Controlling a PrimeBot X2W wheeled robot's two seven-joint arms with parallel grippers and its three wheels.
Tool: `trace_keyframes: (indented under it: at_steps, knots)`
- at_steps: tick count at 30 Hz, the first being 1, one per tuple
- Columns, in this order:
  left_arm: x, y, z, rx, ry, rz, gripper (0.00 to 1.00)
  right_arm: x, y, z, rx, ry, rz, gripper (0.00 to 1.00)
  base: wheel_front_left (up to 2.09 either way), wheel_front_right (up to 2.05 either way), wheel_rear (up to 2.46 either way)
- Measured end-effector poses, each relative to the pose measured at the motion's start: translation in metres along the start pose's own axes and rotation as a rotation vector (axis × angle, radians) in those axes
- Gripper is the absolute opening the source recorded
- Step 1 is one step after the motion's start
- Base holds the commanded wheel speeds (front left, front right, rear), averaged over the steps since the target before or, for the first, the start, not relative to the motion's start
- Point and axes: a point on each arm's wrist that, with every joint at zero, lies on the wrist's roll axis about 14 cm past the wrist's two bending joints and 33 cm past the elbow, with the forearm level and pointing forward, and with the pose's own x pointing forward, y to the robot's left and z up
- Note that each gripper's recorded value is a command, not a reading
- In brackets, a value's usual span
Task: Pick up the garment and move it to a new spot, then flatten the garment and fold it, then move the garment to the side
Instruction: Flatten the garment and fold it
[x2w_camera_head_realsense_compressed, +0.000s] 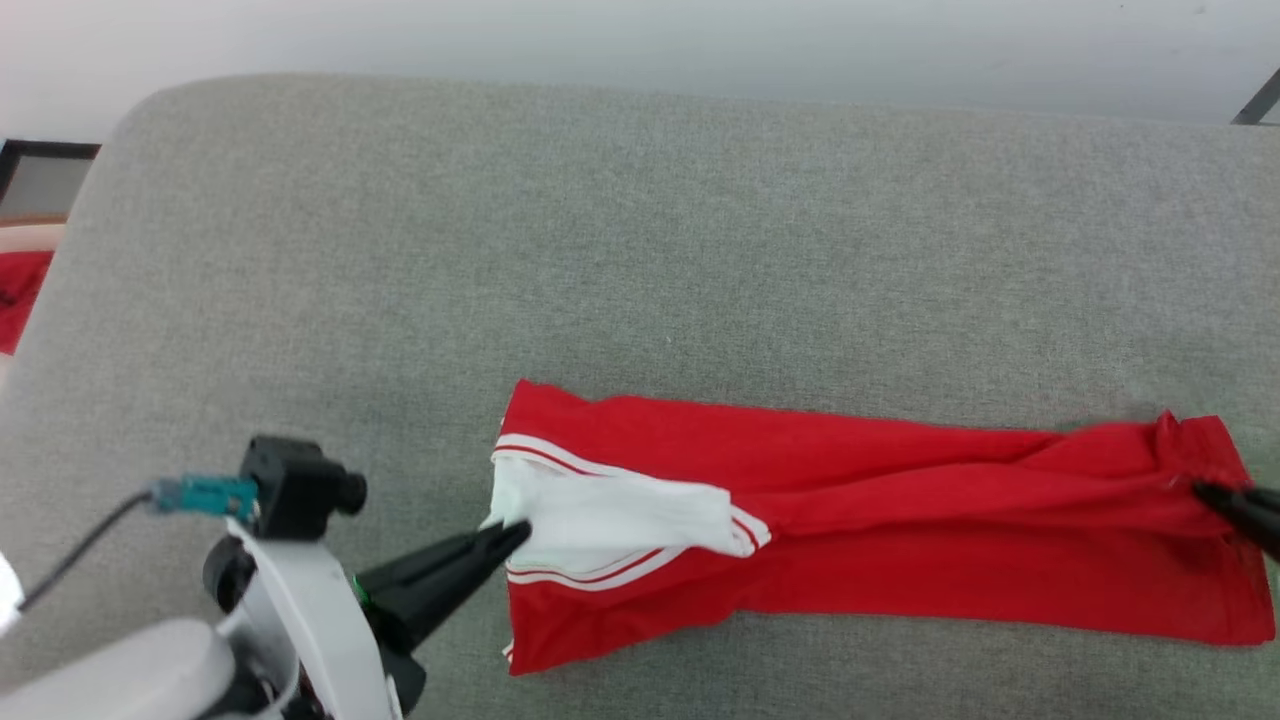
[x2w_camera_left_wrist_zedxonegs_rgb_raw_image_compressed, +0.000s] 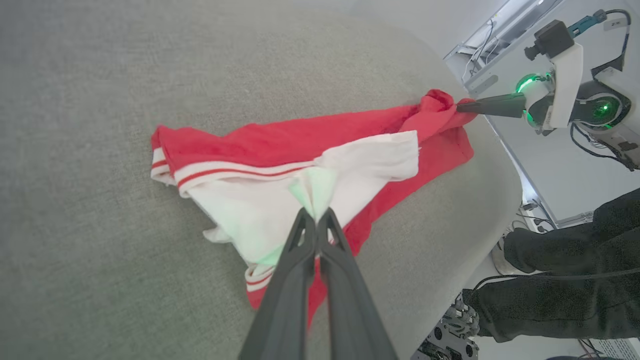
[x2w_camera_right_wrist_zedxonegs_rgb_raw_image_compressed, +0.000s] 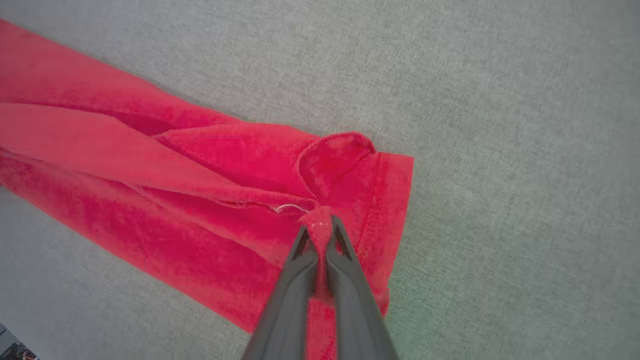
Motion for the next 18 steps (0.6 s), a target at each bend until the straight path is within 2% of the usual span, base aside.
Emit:
trace_keyframes:
  at_steps: [9,16,18]
  knots:
    - [0.011,0.018,-0.050,-0.074,0.077,0.068,0.00,0.021,0.001,-0.039,0.099,0.089,-0.017,0.00,0.00,0.00,0.00]
    - [0.025,0.030,-0.065,-0.121,0.050,0.101,0.01,0.035,-0.007,-0.041,0.159,0.062,-0.049,0.00,0.00,0.00,0.00]
    - [0.028,0.031,-0.067,-0.128,0.048,0.102,0.05,0.036,-0.008,-0.041,0.165,0.055,-0.053,0.00,0.00,0.00,0.00]
